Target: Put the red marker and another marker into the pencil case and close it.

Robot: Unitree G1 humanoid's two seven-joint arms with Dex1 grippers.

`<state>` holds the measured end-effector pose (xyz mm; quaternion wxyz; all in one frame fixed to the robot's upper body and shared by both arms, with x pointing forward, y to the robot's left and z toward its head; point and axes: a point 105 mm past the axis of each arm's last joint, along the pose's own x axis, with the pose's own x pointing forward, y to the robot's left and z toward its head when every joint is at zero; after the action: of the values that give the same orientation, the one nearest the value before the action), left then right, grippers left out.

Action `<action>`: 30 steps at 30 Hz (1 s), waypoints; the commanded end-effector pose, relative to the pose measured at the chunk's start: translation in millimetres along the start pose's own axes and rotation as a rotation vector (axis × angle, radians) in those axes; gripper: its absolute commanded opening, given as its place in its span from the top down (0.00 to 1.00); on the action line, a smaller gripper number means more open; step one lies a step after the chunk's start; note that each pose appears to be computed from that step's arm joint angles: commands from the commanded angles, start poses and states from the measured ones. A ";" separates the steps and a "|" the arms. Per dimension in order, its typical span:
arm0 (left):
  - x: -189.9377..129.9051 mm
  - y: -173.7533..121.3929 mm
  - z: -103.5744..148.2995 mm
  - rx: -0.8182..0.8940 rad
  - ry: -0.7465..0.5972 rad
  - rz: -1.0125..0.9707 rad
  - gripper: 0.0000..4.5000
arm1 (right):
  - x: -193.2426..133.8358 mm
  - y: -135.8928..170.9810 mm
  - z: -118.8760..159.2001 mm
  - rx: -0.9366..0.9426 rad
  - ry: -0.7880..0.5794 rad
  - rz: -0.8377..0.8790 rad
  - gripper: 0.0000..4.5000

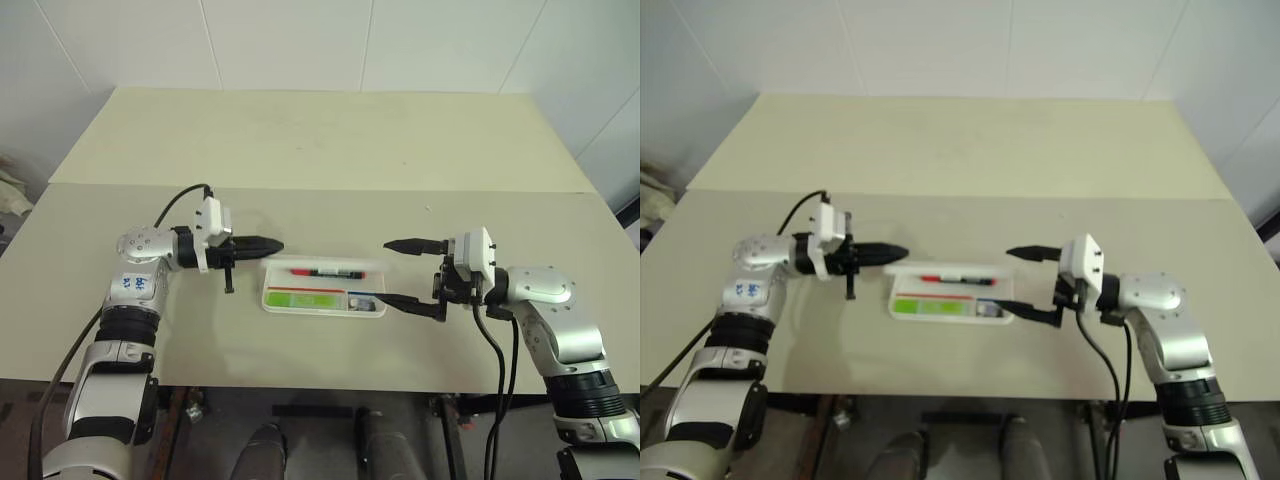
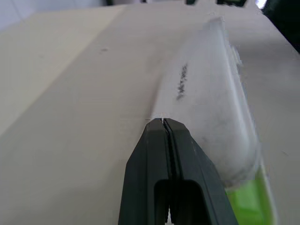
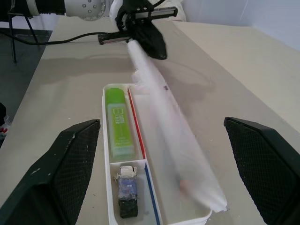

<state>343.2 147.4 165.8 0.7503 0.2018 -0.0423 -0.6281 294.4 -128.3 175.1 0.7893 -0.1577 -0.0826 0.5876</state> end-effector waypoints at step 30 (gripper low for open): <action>45.7 -25.8 -33.6 0.028 0.249 -0.149 0.99 | -22.6 12.2 6.7 0.027 0.040 -0.098 0.00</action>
<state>339.6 105.1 133.0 0.7024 0.2779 0.0167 -0.6551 278.2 -150.7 169.7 0.8246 -0.1553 -0.0459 0.5420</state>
